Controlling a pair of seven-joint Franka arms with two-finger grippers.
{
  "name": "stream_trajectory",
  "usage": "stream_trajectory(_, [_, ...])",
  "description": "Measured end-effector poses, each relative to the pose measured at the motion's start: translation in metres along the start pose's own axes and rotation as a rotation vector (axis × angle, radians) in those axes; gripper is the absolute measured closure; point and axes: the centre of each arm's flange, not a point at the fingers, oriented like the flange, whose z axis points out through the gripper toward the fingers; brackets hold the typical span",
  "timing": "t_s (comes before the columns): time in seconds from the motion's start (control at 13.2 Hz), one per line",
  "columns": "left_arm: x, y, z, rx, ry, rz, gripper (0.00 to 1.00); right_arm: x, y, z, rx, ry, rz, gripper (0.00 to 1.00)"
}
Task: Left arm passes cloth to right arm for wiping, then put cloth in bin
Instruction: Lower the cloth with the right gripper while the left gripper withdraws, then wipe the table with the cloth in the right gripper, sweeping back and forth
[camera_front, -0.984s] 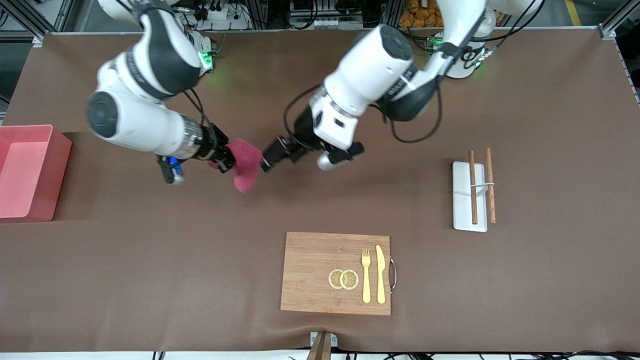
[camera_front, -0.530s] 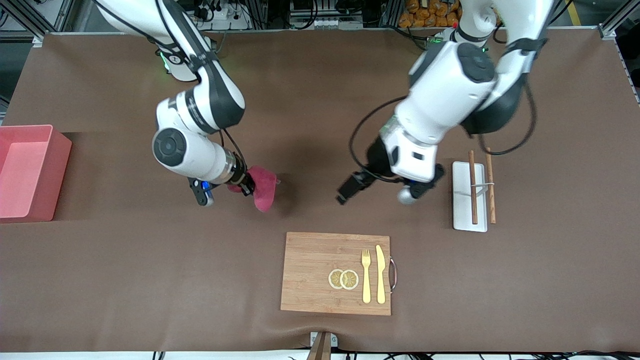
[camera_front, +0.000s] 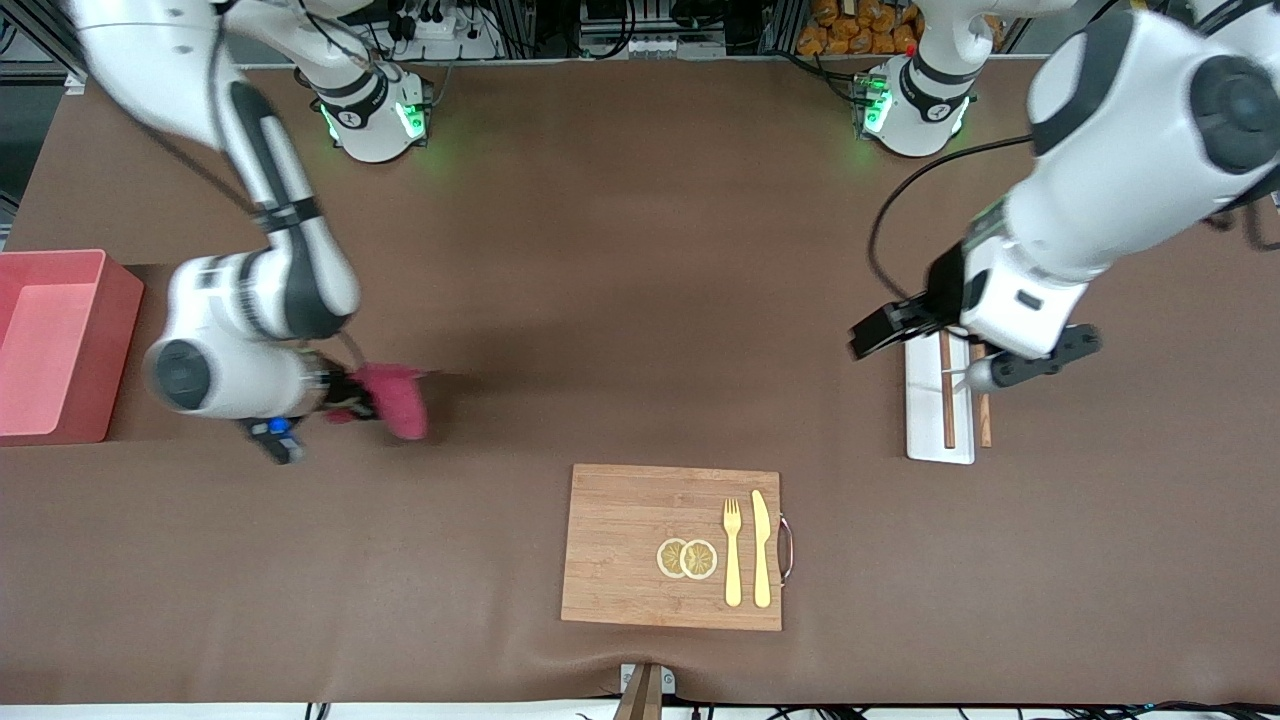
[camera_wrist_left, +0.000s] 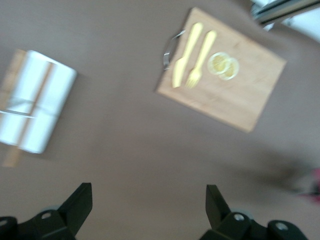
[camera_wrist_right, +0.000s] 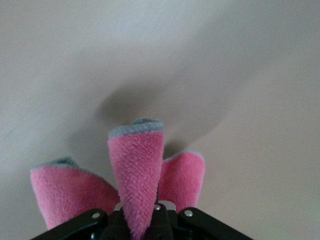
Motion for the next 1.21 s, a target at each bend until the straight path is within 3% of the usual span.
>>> stream_trajectory(0.3, [-0.009, -0.108, -0.039, 0.062, -0.053, 0.205, 0.0, 0.087, 0.125, -0.011, -0.053, 0.046, -0.311, 0.98])
stream_trajectory(0.53, [-0.02, -0.149, -0.059, 0.118, -0.074, 0.376, 0.0, 0.125, 0.191, -0.03, -0.081, 0.095, -0.458, 0.98])
stream_trajectory(0.83, [-0.035, -0.127, -0.064, 0.256, -0.061, 0.486, 0.0, 0.124, 0.184, -0.033, -0.081, 0.109, -0.508, 0.98])
stream_trajectory(0.98, [-0.043, -0.11, -0.073, 0.264, -0.042, 0.504, 0.0, 0.115, 0.167, -0.022, -0.073, 0.086, -0.52, 0.98])
stream_trajectory(1.21, [-0.046, -0.105, -0.085, 0.259, -0.011, 0.461, 0.0, 0.088, 0.12, -0.008, -0.051, 0.06, -0.444, 0.98])
